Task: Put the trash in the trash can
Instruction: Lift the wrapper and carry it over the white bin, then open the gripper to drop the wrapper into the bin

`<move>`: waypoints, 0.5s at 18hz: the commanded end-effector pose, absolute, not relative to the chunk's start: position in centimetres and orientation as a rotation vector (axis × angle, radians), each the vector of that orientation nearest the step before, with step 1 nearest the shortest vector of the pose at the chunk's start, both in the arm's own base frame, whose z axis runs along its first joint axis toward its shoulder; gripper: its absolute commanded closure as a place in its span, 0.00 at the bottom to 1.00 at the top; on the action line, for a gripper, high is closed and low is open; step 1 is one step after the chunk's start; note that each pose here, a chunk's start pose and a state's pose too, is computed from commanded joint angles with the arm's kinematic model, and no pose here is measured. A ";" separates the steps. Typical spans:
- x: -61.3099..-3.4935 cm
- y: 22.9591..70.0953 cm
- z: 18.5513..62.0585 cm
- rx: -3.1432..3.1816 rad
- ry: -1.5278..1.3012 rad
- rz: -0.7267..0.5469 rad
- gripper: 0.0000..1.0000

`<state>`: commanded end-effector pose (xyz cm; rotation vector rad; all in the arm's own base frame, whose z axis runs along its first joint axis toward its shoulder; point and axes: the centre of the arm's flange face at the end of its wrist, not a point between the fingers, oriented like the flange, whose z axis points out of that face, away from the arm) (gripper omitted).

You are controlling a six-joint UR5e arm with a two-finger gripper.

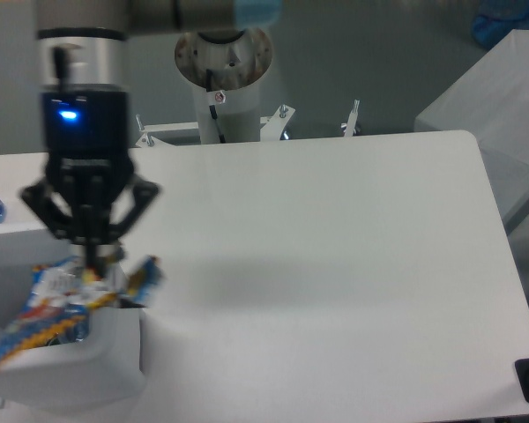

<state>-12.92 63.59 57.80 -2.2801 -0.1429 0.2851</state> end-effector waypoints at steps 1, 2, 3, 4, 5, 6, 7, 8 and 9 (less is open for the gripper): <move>-12.2 63.7 57.2 -2.291 -0.132 0.276 0.96; -11.7 63.9 56.6 -2.303 -0.122 0.267 0.96; -10.9 64.2 55.6 -2.319 -0.109 0.256 0.96; -10.4 64.4 54.9 -2.331 -0.105 0.248 0.96; -10.2 64.6 54.2 -2.343 -0.110 0.240 0.96; -9.6 64.8 53.3 -2.359 -0.102 0.230 0.96; -9.4 65.0 52.6 -2.370 -0.100 0.227 0.96; -9.4 65.4 51.8 -2.382 -0.097 0.222 0.96; -9.4 65.7 51.3 -2.391 -0.097 0.220 0.96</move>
